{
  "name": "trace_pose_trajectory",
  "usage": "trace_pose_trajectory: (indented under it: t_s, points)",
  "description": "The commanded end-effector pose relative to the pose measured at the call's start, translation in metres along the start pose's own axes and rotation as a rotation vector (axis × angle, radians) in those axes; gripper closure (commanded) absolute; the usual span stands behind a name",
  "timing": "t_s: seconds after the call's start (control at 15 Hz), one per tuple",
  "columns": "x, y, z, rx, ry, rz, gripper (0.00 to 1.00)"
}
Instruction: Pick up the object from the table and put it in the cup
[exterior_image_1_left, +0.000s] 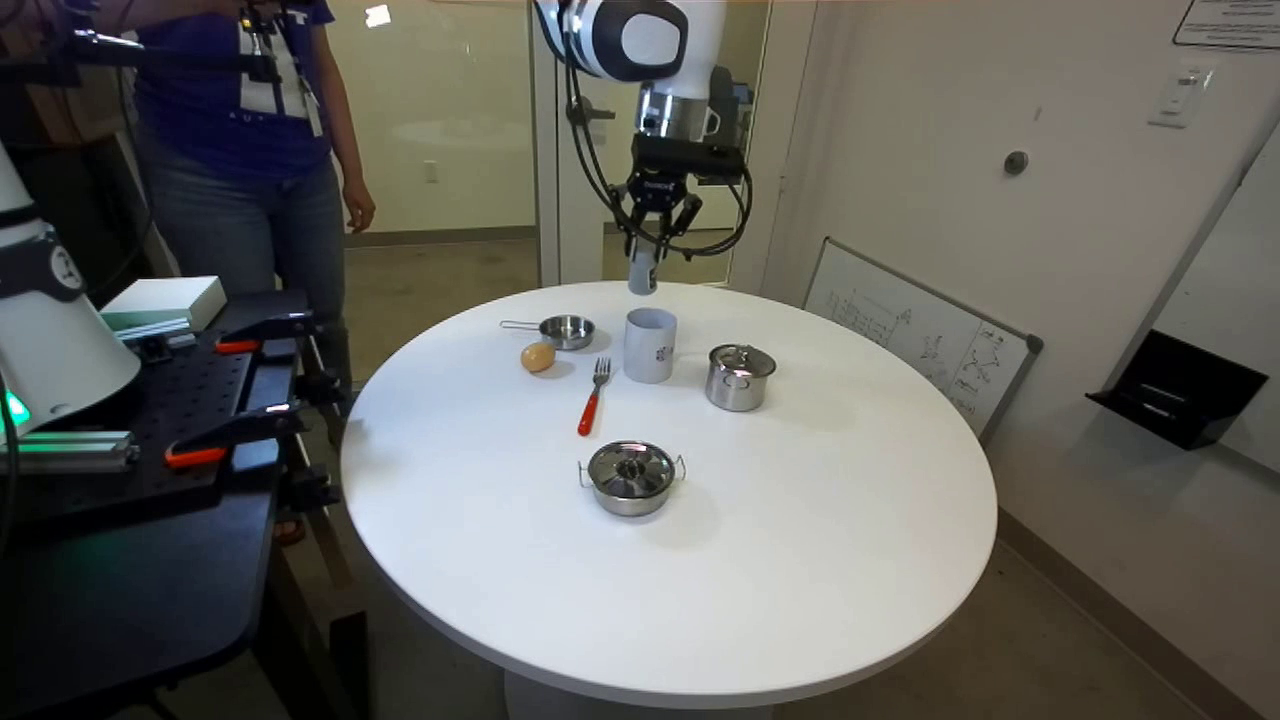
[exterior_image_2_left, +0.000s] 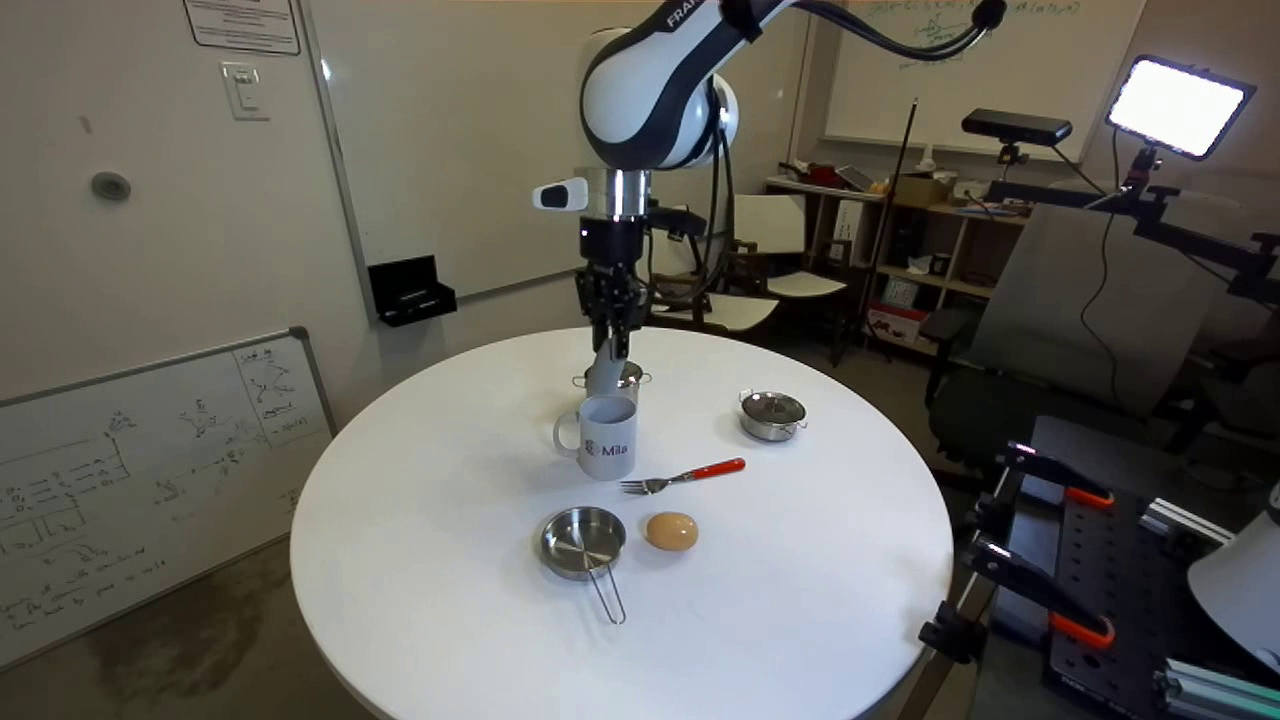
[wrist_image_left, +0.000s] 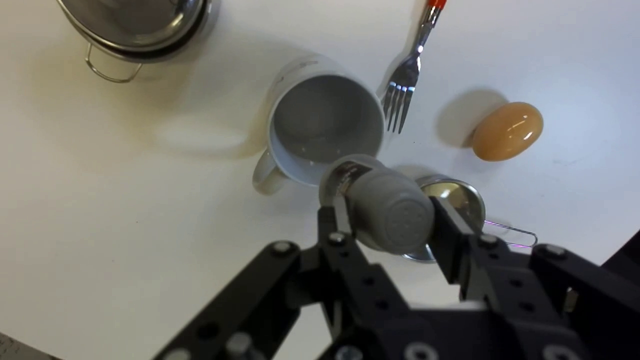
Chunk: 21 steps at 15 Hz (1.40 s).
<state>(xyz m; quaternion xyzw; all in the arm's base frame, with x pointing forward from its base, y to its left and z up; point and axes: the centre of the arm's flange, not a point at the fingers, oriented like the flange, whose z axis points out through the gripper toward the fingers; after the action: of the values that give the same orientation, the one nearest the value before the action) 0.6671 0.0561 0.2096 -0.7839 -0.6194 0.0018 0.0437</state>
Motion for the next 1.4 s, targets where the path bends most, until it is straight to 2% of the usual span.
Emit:
trace_pose_trajectory:
  t_s: [0.0,0.33,0.8,0.87,0.93,1.27,1.33]
  points:
    - [0.004,0.016,0.024,0.02,-0.011,-0.002,0.84]
    - [0.003,0.028,0.055,-0.002,-0.037,-0.001,0.84]
    - [0.002,0.041,0.064,-0.032,-0.072,-0.011,0.84]
    - [0.003,0.041,0.065,-0.03,-0.076,-0.013,0.34]
    - [0.004,0.042,0.065,-0.031,-0.077,-0.014,0.33]
    - [0.005,0.041,0.058,-0.047,-0.065,0.005,0.01]
    - [0.005,0.041,0.057,-0.05,-0.064,0.01,0.0]
